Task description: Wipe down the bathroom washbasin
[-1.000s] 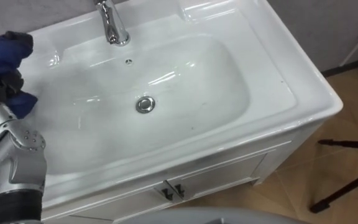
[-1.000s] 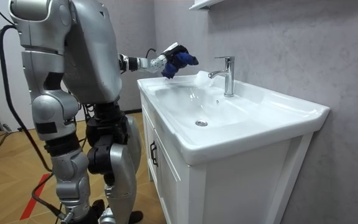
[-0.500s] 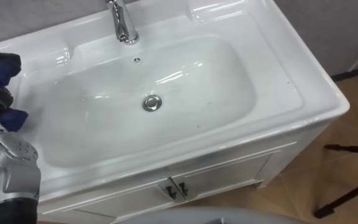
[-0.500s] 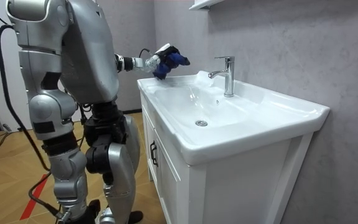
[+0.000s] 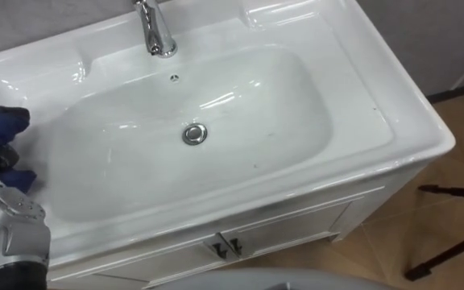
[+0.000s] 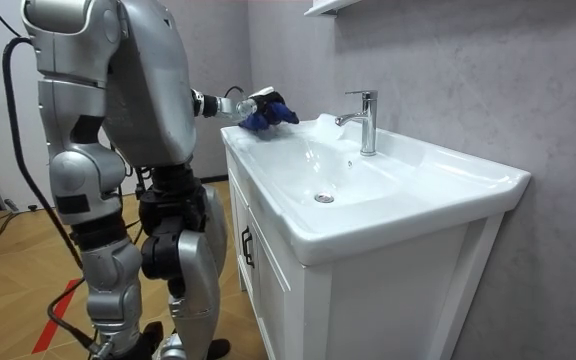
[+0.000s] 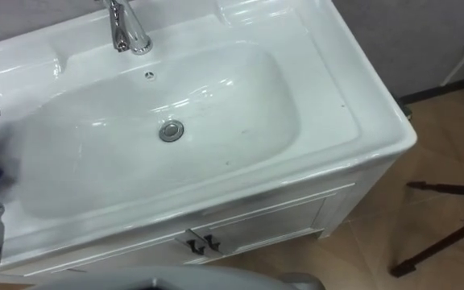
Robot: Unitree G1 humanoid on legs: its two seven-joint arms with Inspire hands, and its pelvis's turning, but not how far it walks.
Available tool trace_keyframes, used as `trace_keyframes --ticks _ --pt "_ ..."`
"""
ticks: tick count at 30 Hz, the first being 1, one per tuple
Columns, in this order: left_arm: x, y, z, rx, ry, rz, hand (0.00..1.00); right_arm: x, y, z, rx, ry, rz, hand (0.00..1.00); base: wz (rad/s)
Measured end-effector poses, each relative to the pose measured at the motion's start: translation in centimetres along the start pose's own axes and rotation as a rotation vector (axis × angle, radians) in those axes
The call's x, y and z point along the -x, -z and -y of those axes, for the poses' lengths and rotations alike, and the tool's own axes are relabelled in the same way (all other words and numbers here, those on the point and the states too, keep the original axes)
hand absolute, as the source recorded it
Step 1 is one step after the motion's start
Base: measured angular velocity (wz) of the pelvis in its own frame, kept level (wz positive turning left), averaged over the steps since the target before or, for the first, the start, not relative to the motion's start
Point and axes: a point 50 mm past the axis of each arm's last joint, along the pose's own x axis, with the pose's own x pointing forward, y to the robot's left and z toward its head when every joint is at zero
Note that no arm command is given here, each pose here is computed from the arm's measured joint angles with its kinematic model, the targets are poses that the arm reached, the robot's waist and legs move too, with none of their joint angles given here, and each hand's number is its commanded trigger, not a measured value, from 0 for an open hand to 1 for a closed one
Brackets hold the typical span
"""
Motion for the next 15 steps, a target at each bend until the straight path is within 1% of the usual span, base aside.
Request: trace_keyframes --ticks 4,5,6,7,8,15 --pt "0.2 0.9 0.7 -0.032 0.044 -0.032 0.99 0.1 -0.5 0.1 0.000 0.003 0.023 0.00 0.00" --pt "0.3 1.1 0.8 -0.039 0.052 -0.040 0.68 0.1 -0.6 0.1 0.000 0.003 0.027 0.00 0.00" --pt "0.3 1.2 0.9 -0.042 0.055 -0.042 0.17 0.1 -0.7 0.1 0.000 0.003 0.029 0.00 0.00" --pt "0.4 1.3 0.9 -0.046 0.058 -0.046 0.07 0.1 -0.8 0.2 0.000 0.004 0.034 0.00 0.00" --pt "0.4 1.4 0.9 -0.047 0.060 -0.048 0.00 0.1 -1.0 0.2 0.000 0.004 0.041 0.00 0.00" --pt "0.4 1.5 1.0 -0.054 0.082 -0.061 0.00 0.2 -1.4 0.4 0.001 0.009 0.061 0.00 0.00"
